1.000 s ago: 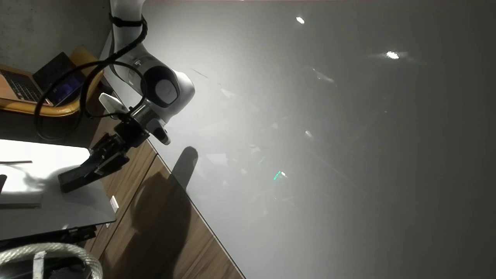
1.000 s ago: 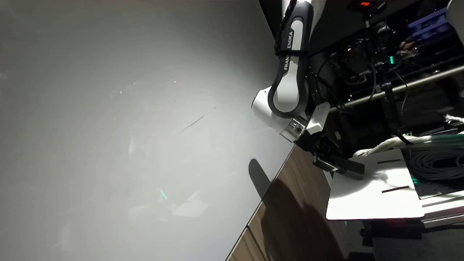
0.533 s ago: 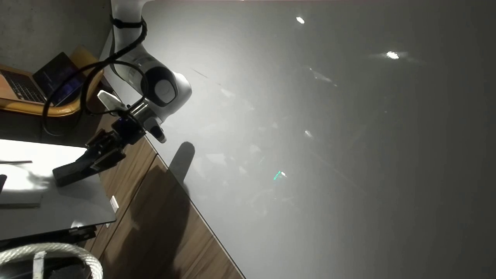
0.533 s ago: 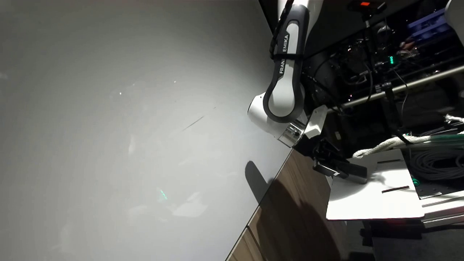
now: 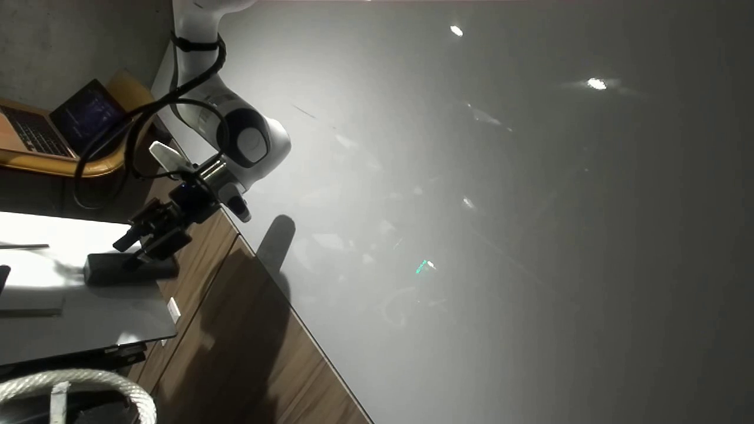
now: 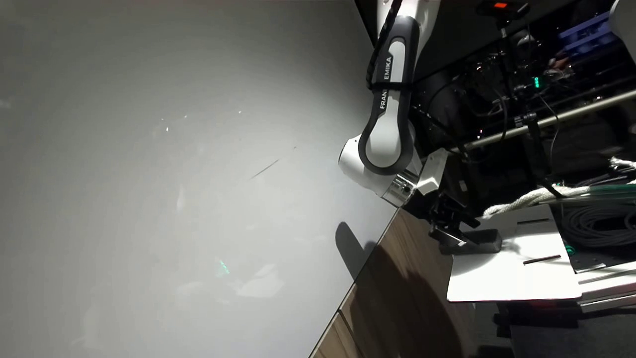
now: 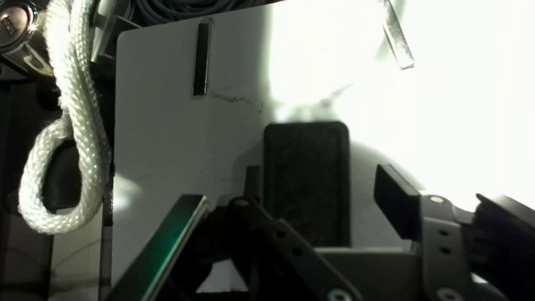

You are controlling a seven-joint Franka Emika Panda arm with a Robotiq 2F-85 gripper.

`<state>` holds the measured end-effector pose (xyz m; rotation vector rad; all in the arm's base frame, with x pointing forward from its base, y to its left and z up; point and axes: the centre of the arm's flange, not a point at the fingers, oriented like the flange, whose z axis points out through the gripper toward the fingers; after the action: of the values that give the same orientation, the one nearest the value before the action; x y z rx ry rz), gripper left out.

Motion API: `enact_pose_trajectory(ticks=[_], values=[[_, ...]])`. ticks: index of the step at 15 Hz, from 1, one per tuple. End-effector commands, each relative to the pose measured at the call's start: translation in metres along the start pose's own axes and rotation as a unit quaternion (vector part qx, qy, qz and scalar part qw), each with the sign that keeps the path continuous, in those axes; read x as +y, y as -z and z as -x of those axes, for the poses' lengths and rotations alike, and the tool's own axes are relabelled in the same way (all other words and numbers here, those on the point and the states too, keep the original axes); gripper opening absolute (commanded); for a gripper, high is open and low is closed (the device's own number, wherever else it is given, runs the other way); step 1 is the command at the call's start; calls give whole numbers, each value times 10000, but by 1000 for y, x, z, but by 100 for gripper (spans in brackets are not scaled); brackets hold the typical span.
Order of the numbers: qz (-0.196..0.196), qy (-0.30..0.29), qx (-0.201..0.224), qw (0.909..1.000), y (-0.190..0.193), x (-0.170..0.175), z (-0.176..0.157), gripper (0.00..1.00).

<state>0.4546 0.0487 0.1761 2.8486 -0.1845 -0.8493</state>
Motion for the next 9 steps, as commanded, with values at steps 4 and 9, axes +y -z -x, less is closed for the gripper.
enact_pose_trajectory(ticks=[4, 9], values=[[-16, -82, -290, 9995, -19, -3, -12, 100], [-10, -63, -335, 9994, -23, -3, -15, 100]])
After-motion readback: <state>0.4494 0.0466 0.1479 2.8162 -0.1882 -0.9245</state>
